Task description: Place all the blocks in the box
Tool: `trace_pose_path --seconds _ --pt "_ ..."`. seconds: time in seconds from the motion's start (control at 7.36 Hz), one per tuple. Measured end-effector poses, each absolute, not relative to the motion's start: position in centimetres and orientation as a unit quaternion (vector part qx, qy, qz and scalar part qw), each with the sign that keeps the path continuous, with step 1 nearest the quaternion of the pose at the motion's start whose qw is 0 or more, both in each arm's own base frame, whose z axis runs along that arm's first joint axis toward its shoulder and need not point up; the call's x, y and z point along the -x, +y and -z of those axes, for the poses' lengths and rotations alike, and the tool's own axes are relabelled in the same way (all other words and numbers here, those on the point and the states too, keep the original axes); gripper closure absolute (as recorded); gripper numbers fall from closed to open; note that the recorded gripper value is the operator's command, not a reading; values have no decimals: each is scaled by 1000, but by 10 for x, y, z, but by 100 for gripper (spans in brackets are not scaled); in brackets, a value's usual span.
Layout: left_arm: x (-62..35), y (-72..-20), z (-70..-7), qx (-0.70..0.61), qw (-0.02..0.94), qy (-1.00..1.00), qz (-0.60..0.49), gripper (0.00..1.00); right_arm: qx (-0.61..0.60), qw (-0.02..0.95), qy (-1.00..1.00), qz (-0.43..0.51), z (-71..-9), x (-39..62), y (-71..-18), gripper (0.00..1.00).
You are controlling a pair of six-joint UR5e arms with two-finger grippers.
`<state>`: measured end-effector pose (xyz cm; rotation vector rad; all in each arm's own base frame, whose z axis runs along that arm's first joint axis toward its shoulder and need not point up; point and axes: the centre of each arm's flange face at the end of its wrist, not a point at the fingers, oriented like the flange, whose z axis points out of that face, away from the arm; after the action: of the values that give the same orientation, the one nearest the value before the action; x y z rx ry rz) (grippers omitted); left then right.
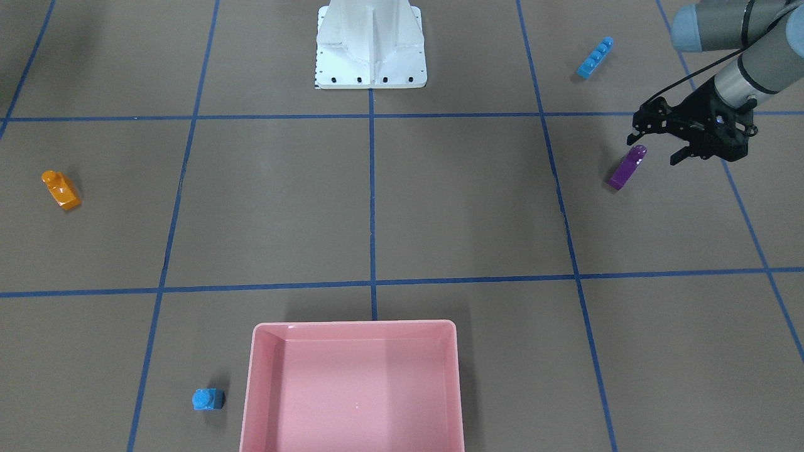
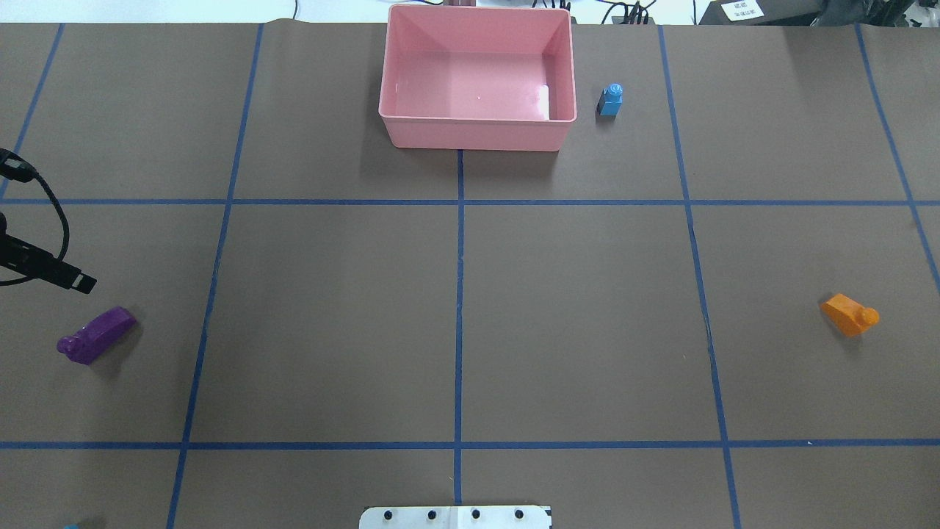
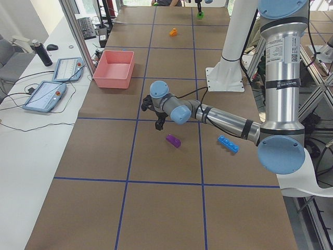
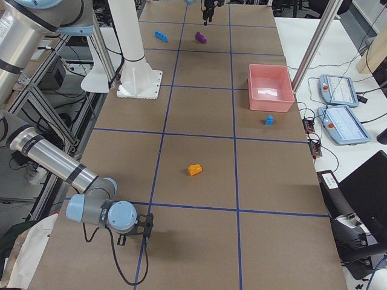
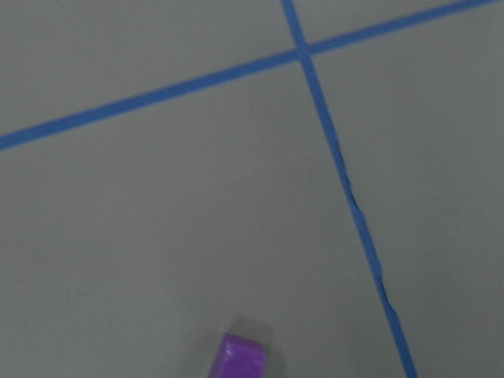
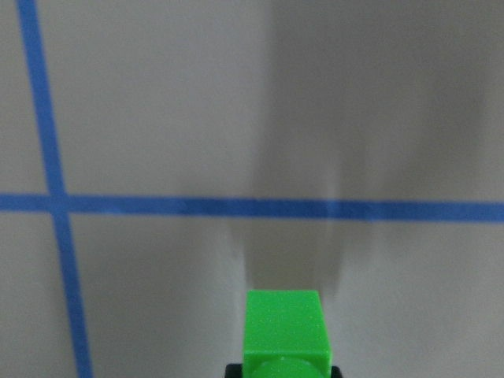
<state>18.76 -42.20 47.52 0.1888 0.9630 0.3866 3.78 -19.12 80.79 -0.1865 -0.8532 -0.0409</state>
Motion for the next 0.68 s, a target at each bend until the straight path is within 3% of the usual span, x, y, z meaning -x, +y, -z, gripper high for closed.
trace_pose_path --seconds 0.41,0.68 --pt "-223 -403 -485 -151 870 375 -283 1 29 903 -428 -21 -709 -22 -332 100" --pt "-229 -394 -501 -163 862 343 -335 1 12 897 -441 -31 -614 0 -455 100"
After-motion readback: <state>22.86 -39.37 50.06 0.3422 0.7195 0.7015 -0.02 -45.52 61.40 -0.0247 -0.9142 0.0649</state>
